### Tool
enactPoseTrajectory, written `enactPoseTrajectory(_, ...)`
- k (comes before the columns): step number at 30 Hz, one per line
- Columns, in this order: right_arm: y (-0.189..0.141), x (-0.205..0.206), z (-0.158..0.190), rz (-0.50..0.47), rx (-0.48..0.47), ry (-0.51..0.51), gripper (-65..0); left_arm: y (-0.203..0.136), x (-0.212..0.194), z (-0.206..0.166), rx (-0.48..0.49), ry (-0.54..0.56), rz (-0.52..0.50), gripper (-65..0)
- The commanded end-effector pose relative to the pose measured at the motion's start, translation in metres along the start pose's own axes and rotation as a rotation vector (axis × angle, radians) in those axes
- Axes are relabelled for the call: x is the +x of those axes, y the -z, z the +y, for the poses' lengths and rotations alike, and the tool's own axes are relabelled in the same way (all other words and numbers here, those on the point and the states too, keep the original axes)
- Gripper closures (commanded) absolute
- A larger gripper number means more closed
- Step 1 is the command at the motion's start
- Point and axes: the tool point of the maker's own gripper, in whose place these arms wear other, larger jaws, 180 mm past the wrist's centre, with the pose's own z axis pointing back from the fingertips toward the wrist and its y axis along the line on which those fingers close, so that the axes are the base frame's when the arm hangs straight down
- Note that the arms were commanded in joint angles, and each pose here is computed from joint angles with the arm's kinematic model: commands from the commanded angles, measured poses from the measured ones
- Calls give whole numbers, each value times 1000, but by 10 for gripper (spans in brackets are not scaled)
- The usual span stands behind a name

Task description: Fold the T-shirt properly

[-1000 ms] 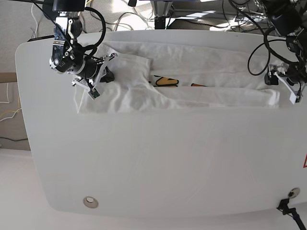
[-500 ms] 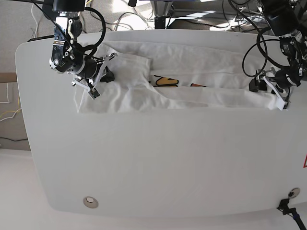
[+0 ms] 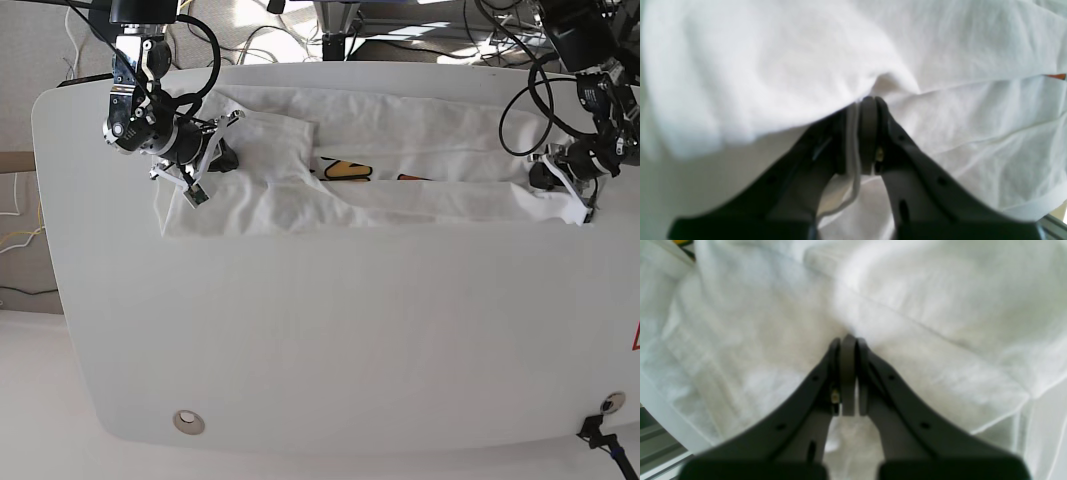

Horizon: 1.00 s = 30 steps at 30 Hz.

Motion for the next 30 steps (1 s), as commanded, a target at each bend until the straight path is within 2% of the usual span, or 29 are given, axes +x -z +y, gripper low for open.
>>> enactPoseTrajectory(1, -1, -10, -4, 49, -18, -12, 0, -14, 19, 0, 19, 57, -47, 0)
enactPoseTrajectory(7, -1, -9, -3, 48, -17, -11, 0, -47, 33, -47, 68, 245, -64, 0)
enactPoseTrajectory(9, 0, -9, -2, 46, -14, -9, 0, -43, 35, -71, 36, 274, -71, 0)
enactPoseTrajectory(11, 0, -9, -1, 46, -13, -10, 0, -33, 29, -93, -11, 297, -36, 0)
enactPoseTrajectory(16, 6, -9, 13, 61, 26, -46, 0, -8, 34, -155, -162, 231, -90, 0)
enactPoseTrajectory(22, 10, -8, 20, 63, 43, -55, 0, 9, 45, -233, -342, 231, -133, 0)
enactPoseTrajectory(30, 9, -7, 19, 60, 41, -56, 0, 30, 30, -239, -397, 192, -61, 0)
